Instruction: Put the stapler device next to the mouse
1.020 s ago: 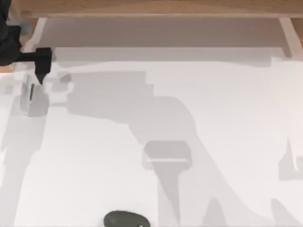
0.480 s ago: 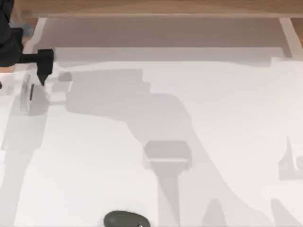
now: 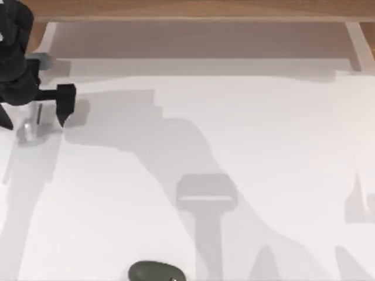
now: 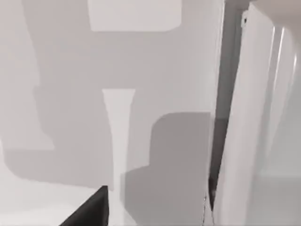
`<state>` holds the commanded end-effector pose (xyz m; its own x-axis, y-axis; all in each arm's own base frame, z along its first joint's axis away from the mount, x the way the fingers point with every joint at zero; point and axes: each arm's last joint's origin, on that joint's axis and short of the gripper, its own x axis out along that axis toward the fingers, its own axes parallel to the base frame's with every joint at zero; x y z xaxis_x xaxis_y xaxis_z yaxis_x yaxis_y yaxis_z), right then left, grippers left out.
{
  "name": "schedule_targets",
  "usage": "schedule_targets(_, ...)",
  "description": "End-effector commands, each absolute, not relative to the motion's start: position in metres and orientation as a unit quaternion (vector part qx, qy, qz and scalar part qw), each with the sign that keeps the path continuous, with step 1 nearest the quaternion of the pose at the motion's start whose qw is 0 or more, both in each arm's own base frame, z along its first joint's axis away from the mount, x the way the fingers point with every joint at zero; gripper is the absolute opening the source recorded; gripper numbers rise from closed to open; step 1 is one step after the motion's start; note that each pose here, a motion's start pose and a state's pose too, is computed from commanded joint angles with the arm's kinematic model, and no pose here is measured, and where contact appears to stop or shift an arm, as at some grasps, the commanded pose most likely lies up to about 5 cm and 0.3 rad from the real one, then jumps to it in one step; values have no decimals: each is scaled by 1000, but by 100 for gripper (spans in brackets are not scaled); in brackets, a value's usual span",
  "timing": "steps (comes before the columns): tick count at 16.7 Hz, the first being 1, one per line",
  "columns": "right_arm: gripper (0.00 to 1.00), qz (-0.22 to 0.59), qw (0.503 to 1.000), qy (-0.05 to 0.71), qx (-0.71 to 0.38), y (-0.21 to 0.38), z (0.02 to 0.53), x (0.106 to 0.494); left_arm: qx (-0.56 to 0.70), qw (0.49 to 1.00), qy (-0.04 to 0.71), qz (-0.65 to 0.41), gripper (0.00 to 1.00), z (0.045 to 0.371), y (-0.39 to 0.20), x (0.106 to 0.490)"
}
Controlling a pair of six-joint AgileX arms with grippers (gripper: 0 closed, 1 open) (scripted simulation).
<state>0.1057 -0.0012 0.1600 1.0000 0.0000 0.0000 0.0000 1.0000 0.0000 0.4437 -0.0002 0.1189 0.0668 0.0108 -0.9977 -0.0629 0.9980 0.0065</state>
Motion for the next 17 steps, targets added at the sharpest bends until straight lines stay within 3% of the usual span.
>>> schedule_targets(7,100,0,1000,0,0,-1,160,106,-19,741,671,24,100,117,7,455)
schedule_targets(17,100,0,1000,0,0,-1,160,106,-19,741,671,24,25,117,7,455)
